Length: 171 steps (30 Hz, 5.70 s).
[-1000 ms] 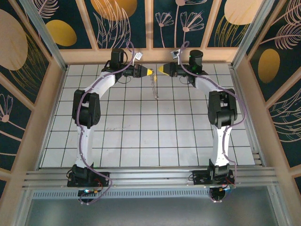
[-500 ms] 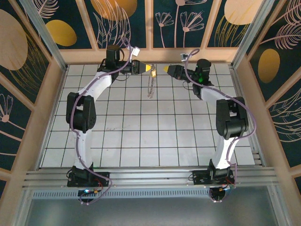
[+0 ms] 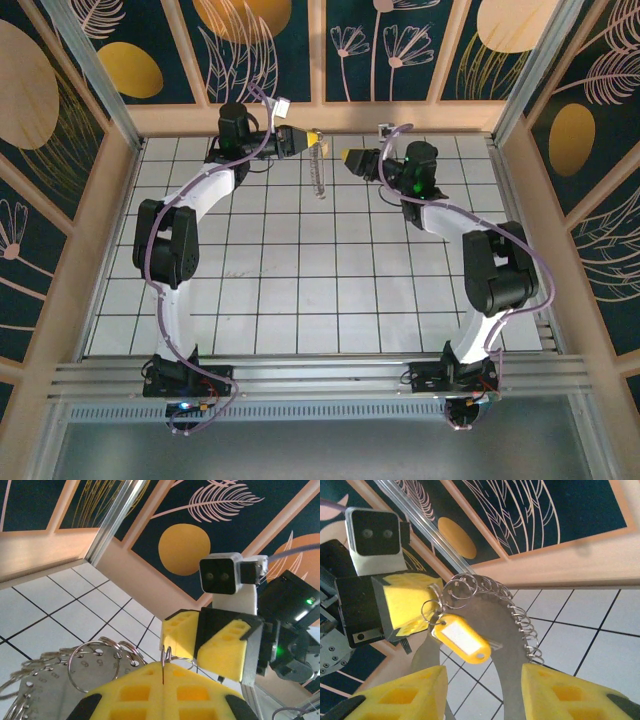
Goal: Put the keys on the keyring
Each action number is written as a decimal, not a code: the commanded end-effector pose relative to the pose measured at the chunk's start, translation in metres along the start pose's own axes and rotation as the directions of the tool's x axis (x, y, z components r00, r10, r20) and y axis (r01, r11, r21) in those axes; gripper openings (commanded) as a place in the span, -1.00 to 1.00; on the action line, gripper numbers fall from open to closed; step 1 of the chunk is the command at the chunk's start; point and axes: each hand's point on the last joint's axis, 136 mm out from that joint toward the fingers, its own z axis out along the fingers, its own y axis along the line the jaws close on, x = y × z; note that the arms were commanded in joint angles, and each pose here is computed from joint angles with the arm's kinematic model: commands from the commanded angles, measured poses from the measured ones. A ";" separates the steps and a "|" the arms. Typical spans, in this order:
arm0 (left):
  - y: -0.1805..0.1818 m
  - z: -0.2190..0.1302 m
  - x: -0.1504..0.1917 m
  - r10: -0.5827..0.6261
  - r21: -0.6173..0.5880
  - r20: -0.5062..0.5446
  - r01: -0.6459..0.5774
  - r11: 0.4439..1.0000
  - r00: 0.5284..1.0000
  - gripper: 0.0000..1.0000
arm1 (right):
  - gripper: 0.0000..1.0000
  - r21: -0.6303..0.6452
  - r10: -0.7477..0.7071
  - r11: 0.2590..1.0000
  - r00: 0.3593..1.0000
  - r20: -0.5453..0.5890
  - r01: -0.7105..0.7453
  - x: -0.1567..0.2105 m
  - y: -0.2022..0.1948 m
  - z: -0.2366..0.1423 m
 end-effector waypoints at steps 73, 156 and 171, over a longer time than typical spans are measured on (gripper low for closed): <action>-0.073 0.026 -0.007 0.108 0.205 -0.092 -0.088 0.975 0.990 -1.00 | -1.00 -0.349 -0.238 0.920 0.961 -0.139 0.178 0.022 0.057 -0.019; -0.044 0.028 -0.006 0.023 0.100 0.018 -0.025 0.995 1.000 -1.00 | -0.33 -0.250 0.242 0.946 0.962 0.128 -0.205 -0.058 0.044 -0.024; -0.043 0.028 -0.004 0.014 0.102 0.020 -0.016 0.995 1.000 -1.00 | -0.53 -0.362 0.370 0.886 0.913 0.172 -0.290 -0.045 0.044 -0.007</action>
